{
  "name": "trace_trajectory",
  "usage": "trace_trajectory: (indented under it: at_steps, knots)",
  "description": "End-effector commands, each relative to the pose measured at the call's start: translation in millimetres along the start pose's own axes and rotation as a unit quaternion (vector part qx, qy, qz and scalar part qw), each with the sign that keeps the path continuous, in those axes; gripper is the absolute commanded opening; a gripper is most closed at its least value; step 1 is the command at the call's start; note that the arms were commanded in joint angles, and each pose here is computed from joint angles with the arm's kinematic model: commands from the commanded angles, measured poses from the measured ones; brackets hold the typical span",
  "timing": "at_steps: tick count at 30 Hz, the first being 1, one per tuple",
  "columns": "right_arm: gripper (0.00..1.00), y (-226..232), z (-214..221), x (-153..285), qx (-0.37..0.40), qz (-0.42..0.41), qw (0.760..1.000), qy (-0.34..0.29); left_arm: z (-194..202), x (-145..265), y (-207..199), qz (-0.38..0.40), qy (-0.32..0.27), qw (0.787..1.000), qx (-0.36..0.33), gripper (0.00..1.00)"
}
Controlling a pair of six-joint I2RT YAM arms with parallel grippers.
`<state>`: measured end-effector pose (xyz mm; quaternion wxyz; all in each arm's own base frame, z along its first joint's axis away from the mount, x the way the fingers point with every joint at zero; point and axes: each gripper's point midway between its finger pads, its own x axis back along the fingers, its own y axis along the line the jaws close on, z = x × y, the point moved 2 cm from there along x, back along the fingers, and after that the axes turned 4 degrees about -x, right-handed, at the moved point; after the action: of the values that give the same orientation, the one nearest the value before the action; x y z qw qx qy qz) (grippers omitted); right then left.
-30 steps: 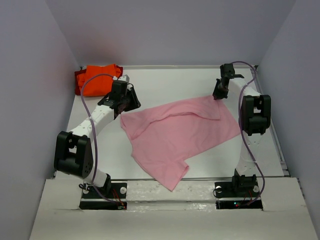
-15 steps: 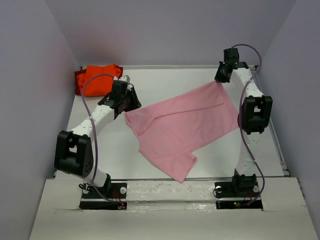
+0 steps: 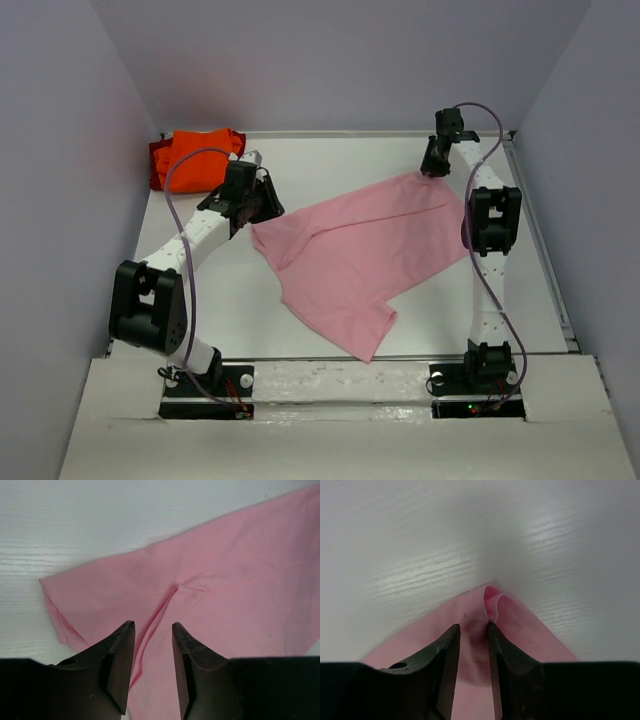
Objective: Fold and stack the t-shirts
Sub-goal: Fold the tshirt
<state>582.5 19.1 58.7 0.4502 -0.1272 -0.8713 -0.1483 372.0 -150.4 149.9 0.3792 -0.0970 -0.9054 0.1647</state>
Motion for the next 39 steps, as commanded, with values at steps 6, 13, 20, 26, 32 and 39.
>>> trace_trajectory:
  at_steps: [6, 13, 20, 26, 32, 39]
  knots:
    - [0.35, -16.2, -16.2, 51.8, -0.004, 0.013, 0.999, -0.035, -0.7, -0.4, -6.0, 0.015, -0.005, 1.0, -0.013, 0.45]
    - [0.35, -25.5, 3.7, 53.2, -0.013, 0.027, 0.999, -0.015, -2.4, 2.9, -8.2, 0.018, -0.009, 1.0, -0.015, 0.45]
    - [0.35, -50.8, 16.7, 57.1, -0.006, 0.088, 0.996, -0.016, -3.2, 3.5, -9.7, 0.021, -0.01, 1.0, -0.016, 0.45]
    - [0.2, -46.5, -4.2, 67.0, 0.001, 0.082, 0.995, -0.049, 0.1, 2.6, -10.9, 0.024, -0.006, 1.0, -0.015, 0.45]
    - [0.0, -27.5, -7.5, 60.0, -0.007, 0.039, 0.999, -0.028, -0.2, 2.8, -10.4, 0.018, -0.009, 1.0, -0.021, 0.45]
    - [0.0, -17.0, -30.2, 51.9, -0.01, 0.029, 0.998, -0.05, 3.5, -1.3, -10.3, 0.02, 0.001, 1.0, -0.021, 0.45]
